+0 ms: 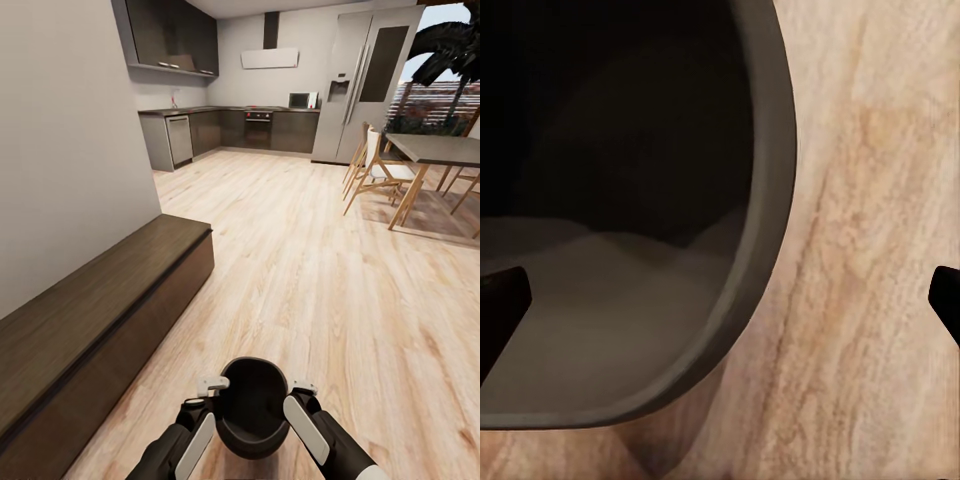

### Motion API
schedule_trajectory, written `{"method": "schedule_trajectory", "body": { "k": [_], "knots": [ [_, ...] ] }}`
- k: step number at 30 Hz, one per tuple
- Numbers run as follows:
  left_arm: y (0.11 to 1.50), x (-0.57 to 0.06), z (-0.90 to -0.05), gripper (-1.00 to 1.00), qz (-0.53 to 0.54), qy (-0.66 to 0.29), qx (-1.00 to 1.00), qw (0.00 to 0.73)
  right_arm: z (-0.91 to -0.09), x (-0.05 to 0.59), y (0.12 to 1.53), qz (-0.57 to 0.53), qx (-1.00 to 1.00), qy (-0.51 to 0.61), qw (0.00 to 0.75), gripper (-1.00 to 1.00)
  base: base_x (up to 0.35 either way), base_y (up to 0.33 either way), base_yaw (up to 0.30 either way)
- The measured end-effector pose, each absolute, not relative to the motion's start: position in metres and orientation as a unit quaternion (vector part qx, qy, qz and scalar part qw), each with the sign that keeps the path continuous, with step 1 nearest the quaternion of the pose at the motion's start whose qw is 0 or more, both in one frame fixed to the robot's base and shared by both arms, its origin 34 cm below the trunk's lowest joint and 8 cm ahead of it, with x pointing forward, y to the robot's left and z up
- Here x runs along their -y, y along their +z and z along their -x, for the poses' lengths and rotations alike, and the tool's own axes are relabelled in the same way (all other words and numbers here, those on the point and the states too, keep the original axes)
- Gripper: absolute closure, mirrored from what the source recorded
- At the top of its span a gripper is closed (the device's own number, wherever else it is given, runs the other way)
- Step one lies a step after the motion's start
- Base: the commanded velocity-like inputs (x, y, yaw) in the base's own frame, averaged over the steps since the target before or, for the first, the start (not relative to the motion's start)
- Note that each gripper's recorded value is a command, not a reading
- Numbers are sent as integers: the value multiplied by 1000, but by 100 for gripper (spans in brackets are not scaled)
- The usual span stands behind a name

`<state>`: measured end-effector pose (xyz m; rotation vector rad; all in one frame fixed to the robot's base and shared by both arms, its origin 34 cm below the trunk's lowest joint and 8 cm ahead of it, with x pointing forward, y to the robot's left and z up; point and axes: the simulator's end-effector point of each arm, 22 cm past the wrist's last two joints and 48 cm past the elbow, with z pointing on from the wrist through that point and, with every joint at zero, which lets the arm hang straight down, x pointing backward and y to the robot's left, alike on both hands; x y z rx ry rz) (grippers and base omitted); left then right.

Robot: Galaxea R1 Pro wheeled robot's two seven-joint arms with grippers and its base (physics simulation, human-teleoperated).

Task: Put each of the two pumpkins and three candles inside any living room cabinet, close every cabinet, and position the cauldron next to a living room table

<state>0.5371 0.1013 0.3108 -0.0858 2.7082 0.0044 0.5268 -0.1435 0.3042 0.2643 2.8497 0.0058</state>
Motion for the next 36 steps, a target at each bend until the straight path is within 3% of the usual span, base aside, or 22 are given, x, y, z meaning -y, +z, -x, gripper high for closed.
{"method": "schedule_trajectory", "body": {
  "k": [36],
  "knots": [
    [313, -100, -545, -100, 44, -2, -971, 237, -526, 143, 302, -91, -986, 2, 139, -100, 0, -23, 0]
  ]
}}
